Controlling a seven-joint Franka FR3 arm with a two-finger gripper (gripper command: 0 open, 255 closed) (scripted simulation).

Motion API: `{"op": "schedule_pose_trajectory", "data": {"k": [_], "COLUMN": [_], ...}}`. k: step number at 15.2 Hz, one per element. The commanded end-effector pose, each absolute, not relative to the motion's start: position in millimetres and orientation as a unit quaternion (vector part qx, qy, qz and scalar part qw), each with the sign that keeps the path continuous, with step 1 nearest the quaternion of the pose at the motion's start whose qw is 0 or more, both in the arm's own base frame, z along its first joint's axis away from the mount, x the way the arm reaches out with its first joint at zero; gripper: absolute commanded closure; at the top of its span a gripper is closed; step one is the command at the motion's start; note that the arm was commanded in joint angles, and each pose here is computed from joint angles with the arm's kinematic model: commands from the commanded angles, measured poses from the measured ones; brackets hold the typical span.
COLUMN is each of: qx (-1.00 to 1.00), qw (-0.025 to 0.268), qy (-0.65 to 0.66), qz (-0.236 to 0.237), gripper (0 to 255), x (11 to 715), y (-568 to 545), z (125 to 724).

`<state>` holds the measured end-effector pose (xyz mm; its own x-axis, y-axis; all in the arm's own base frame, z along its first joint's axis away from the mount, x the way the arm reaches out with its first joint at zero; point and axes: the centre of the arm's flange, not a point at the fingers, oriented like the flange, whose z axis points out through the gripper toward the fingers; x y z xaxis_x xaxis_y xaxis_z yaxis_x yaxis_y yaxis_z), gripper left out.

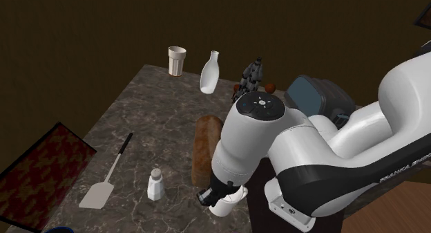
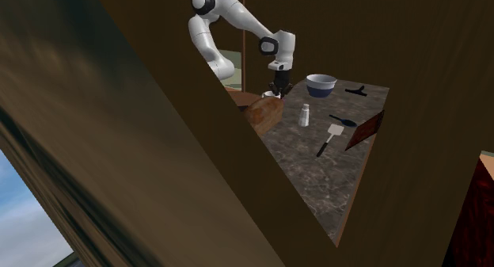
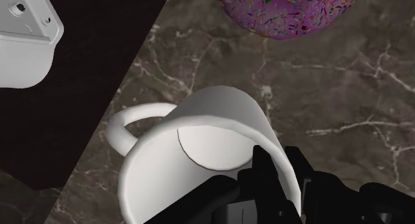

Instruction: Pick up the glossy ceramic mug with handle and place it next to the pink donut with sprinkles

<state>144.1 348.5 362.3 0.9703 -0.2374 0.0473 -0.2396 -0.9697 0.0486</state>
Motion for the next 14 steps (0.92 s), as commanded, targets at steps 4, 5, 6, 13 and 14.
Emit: {"op": "schedule_pose_trajectory", "data": {"k": [4,5,6,13,14], "qx": [0.992,0.992,0.992,0.992,0.992], "qw": [0.027,0.027,0.027,0.027,0.027], "qy": [-0.120,-0.120,-0.120,-0.120,-0.120], "qz": [0.021,0.021,0.021,0.021,0.021], "gripper": [255,255,0,0,0], "x": [144,144,144,143,143], "y": [348,348,348,350,350], "z": [361,361,361,388,401]}}
